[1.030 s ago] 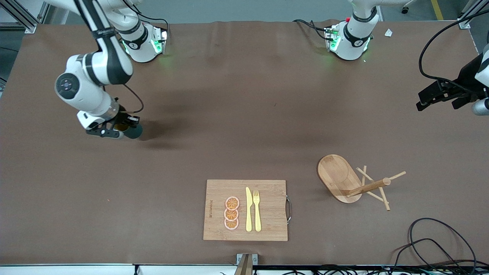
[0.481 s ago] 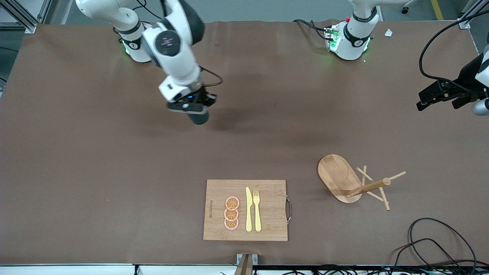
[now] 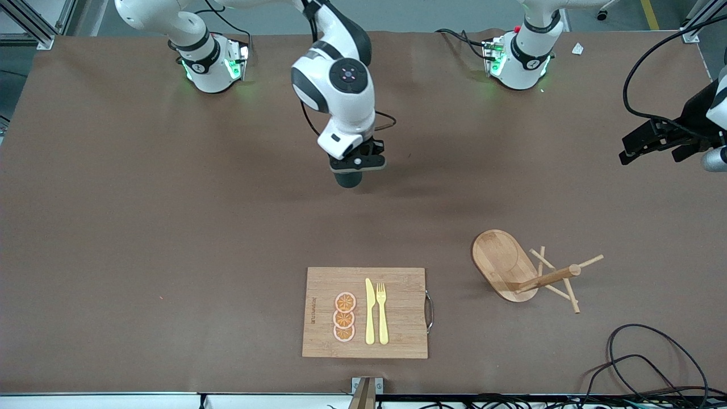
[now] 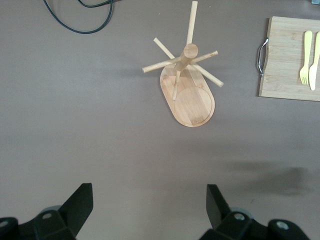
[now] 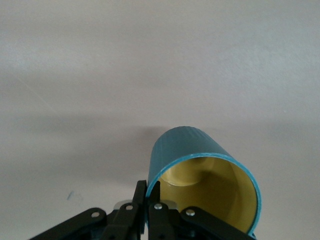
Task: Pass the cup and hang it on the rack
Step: 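Carry the teal mug with the right gripper toward the table middle, then lower the teal mug onto the table with the right gripper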
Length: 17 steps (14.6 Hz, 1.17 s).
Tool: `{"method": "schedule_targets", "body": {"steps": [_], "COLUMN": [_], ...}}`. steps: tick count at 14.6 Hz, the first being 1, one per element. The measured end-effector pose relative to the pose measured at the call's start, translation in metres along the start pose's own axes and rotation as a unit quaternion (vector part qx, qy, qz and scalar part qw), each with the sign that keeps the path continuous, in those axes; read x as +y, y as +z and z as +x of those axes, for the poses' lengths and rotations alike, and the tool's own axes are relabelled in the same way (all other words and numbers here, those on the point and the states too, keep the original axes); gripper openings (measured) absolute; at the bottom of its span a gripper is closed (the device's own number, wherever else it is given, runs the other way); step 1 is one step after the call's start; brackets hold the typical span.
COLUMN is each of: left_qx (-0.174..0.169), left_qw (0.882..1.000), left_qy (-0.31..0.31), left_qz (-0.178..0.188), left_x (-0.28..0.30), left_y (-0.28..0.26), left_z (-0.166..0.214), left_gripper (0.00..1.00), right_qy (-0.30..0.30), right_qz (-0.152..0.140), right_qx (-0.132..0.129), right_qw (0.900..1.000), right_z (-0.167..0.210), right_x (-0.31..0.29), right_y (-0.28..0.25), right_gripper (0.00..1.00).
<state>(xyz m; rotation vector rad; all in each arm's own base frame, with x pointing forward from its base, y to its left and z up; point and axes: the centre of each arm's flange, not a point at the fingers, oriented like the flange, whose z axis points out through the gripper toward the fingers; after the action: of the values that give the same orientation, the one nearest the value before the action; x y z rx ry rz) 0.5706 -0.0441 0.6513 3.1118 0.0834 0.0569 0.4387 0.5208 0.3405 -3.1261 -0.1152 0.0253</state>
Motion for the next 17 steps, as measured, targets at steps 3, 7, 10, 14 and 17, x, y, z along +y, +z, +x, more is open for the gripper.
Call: {"method": "schedule_targets", "body": {"steps": [3, 7, 10, 14, 17], "left_qx": [0.0, 0.0, -0.001, -0.001, -0.002], "left_qw": [1.0, 1.0, 1.0, 1.0, 1.0], "left_qy": [0.0, 0.002, 0.009, 0.009, 0.008], "left_qz": [0.0, 0.0, 0.0, 0.002, 0.002], "left_x": [0.0, 0.002, 0.01, 0.009, 0.009], "left_y": [0.0, 0.0, 0.001, 0.001, 0.001], "left_z": [0.0, 0.0, -0.001, -0.001, -0.002], "left_gripper": [1.0, 1.0, 1.0, 1.0, 1.0], "right_qy": [-0.02, -0.034, -0.022, -0.017, -0.02], "right_qz": [-0.012, -0.027, -0.023, -0.021, -0.012], "right_qx": [0.007, -0.004, 0.0, 0.003, 0.011], "right_qw": [1.0, 0.999, 0.999, 1.0, 1.0], "right_z": [0.004, -0.017, -0.017, -0.015, -0.018], "right_x": [-0.015, -0.039, -0.046, -0.048, -0.054], "right_y": [0.007, 0.039, 0.052, 0.056, 0.062], "right_gripper": [0.04, 0.04, 0.04, 0.04, 0.04]}}
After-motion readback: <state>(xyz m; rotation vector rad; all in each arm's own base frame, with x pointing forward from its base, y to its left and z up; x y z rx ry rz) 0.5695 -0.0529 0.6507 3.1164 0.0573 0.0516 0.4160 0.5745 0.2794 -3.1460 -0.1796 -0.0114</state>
